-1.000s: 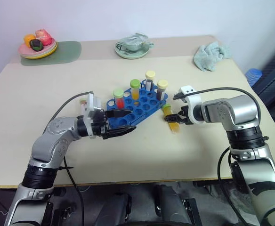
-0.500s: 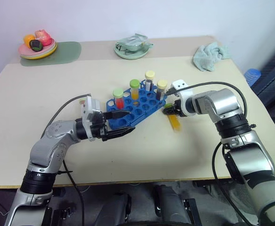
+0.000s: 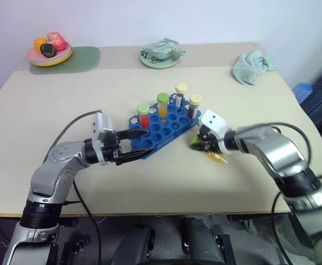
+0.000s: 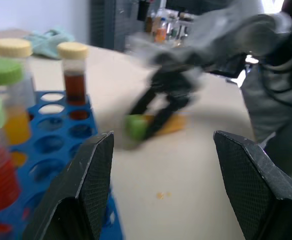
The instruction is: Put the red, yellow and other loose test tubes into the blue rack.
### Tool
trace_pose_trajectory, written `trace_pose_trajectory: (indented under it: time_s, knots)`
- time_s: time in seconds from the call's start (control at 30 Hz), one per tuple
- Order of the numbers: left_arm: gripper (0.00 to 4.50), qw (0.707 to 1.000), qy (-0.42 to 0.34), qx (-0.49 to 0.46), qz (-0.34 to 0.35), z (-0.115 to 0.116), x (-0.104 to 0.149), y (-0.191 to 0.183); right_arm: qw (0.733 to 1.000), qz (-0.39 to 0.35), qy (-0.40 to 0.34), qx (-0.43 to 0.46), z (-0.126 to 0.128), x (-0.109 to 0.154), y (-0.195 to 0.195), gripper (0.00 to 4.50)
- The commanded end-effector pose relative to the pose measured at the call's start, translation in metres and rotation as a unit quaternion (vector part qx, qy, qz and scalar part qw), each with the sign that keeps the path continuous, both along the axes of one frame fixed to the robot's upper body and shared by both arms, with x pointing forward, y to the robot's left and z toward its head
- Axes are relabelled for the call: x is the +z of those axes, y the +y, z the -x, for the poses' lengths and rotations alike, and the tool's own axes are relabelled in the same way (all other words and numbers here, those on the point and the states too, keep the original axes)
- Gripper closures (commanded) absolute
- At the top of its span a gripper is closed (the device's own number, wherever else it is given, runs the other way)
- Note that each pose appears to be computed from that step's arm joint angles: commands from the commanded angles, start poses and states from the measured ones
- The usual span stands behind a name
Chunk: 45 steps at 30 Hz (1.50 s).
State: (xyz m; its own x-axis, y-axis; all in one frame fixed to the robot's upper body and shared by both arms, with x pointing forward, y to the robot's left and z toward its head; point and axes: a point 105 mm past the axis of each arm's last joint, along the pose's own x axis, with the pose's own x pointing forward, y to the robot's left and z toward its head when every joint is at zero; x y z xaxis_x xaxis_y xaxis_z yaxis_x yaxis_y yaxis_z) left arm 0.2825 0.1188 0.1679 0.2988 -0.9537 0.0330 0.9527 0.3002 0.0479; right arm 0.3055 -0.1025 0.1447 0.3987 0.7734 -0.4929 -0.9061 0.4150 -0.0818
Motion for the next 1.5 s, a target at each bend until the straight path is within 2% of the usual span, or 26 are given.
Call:
trace_pose_trajectory:
  time_s: [0.03,0.1,0.17,0.23,0.4,0.53,0.9,1.17,1.5]
  knots:
    - [1.29,0.999,-0.023,0.009,0.023,0.003,0.009,0.008,0.985,-0.119,-0.119,0.042,0.005,0.052,0.018,3.36]
    - [1.29,0.999,-0.023,0.019,0.035,0.003,0.008,0.011,0.97,-0.184,-0.156,0.03,0.001,0.068,0.023,3.36]
    - [1.29,0.997,-0.028,0.046,0.048,0.001,0.007,0.016,0.942,-0.261,-0.209,0.016,-0.008,0.091,0.028,3.36]
    - [1.29,0.996,-0.038,0.07,0.047,-0.001,0.004,0.021,0.917,-0.308,-0.253,-0.021,-0.019,0.105,0.03,3.36]
    - [1.29,0.987,-0.067,0.145,0.035,-0.01,-0.005,0.032,0.872,-0.365,-0.318,-0.072,-0.037,0.11,0.039,3.36]
    - [1.29,0.981,-0.083,0.173,0.032,-0.013,-0.006,0.038,0.85,-0.401,-0.327,-0.099,-0.048,0.105,0.045,3.36]
    - [1.29,0.977,-0.079,0.193,0.04,-0.009,-0.005,0.041,0.836,-0.44,-0.304,-0.122,-0.063,0.074,0.061,3.36]
    - [1.29,0.974,-0.08,0.209,0.037,-0.004,-0.003,0.047,0.837,-0.449,-0.286,-0.129,-0.071,0.054,0.072,3.36]
    - [1.29,0.972,-0.082,0.217,0.033,-0.001,0.002,0.05,0.84,-0.441,-0.274,-0.159,-0.083,0.034,0.064,3.36]
